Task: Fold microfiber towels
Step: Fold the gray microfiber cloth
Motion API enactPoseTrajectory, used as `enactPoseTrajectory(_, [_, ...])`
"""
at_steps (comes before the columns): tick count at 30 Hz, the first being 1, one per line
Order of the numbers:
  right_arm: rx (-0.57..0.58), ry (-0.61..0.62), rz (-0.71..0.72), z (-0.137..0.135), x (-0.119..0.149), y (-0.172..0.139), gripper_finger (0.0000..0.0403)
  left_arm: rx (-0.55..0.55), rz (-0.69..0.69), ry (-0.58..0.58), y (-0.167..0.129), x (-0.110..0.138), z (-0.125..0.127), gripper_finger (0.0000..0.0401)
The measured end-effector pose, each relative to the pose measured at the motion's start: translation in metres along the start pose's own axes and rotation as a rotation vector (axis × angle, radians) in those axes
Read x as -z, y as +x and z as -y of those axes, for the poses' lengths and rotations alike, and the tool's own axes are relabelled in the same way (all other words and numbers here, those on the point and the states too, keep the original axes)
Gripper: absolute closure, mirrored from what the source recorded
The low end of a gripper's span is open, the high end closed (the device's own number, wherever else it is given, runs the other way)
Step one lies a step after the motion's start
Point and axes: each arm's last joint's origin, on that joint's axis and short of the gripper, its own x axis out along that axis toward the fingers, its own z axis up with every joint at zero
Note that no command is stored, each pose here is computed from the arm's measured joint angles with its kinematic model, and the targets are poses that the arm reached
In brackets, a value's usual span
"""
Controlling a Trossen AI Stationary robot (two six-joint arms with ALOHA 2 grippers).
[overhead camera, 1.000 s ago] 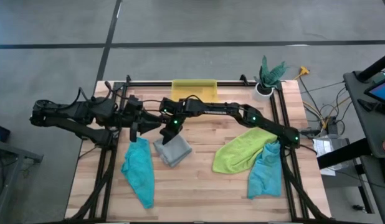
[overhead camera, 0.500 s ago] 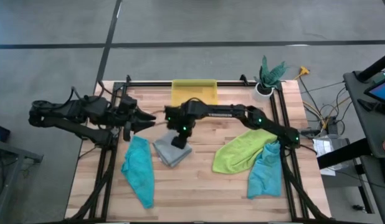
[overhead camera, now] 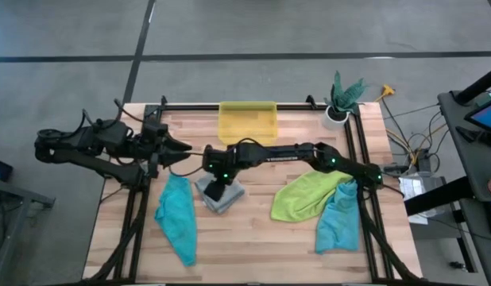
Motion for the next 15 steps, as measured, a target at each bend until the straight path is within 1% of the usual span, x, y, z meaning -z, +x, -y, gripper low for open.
enactPoseTrajectory(3, [-0.023, 0.004, 0.049, -0.007, -0.002, 0.004, 0.0261, 0.003, 0.006, -0.006, -0.002, -0.001, 0.000, 0.0261])
enactPoseTrajectory(6, [-0.024, -0.008, 0.043, -0.012, 0.003, 0.011, 0.0249, 0.006, 0.016, -0.009, -0.005, -0.002, 0.000, 0.0261])
enactPoseTrajectory(11, [-0.020, -0.027, 0.027, -0.015, 0.011, 0.030, 0.0201, 0.014, 0.027, -0.011, -0.009, -0.003, 0.000, 0.0261])
enactPoseTrajectory(15, [0.022, -0.015, 0.047, -0.014, 0.016, 0.046, 0.0165, 0.013, 0.025, -0.012, -0.009, -0.002, 0.000, 0.0261])
